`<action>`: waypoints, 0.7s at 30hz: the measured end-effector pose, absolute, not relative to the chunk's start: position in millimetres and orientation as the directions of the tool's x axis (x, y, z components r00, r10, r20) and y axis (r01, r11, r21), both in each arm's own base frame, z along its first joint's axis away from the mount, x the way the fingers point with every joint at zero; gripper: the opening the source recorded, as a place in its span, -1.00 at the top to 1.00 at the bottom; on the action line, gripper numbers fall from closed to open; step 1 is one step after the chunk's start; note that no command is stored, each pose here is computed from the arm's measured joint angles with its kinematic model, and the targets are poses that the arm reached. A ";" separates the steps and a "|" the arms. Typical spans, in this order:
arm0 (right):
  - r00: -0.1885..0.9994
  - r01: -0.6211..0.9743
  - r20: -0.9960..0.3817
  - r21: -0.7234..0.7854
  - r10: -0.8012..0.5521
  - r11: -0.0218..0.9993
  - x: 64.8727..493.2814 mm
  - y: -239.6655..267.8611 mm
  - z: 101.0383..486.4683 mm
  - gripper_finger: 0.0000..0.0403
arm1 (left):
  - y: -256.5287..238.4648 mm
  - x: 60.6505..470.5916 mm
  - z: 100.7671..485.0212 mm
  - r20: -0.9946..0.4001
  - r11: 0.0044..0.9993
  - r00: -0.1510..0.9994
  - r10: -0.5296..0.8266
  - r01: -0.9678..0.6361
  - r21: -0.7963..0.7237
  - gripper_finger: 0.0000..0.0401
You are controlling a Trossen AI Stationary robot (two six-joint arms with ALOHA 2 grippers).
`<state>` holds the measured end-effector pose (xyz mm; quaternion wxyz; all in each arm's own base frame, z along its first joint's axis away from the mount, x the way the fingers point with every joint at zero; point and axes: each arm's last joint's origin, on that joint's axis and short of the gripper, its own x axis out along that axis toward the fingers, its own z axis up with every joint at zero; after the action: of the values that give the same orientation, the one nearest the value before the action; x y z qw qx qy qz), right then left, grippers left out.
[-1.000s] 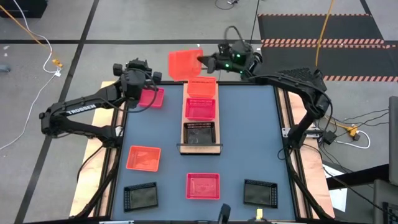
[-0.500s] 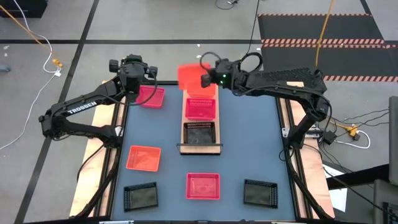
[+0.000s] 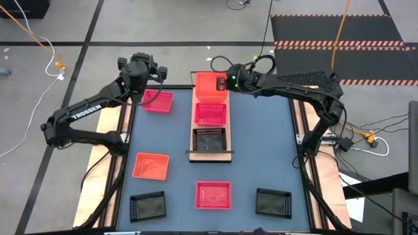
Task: Stack baskets on shelf by color
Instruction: Stack the top orange bin on the orange bin on the shelf
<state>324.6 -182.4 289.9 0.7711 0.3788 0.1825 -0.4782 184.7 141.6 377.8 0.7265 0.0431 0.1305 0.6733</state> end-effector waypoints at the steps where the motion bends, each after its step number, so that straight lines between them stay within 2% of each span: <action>1: 0.484 0.871 -0.632 0.418 -0.605 0.259 325.0 -182.6 288.1 0.97 | 142.6 183.9 377.8 -0.132 0.084 0.053 0.990 -0.968 0.236 0.22; 10: 0.454 0.876 -0.664 0.454 -0.594 0.162 316.6 -182.5 252.5 0.96 | 146.7 180.8 373.4 -0.146 0.065 0.029 0.989 -0.966 0.250 0.22; 21: 0.504 0.853 -0.643 0.478 -0.577 0.212 316.8 -186.8 250.1 0.96 | 147.4 180.3 373.6 -0.145 0.060 0.025 0.989 -0.968 0.243 0.22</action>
<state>316.8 -186.8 250.1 0.7606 0.4162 0.1656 -0.4698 180.3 147.4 373.6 0.7149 0.0381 0.1380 0.6844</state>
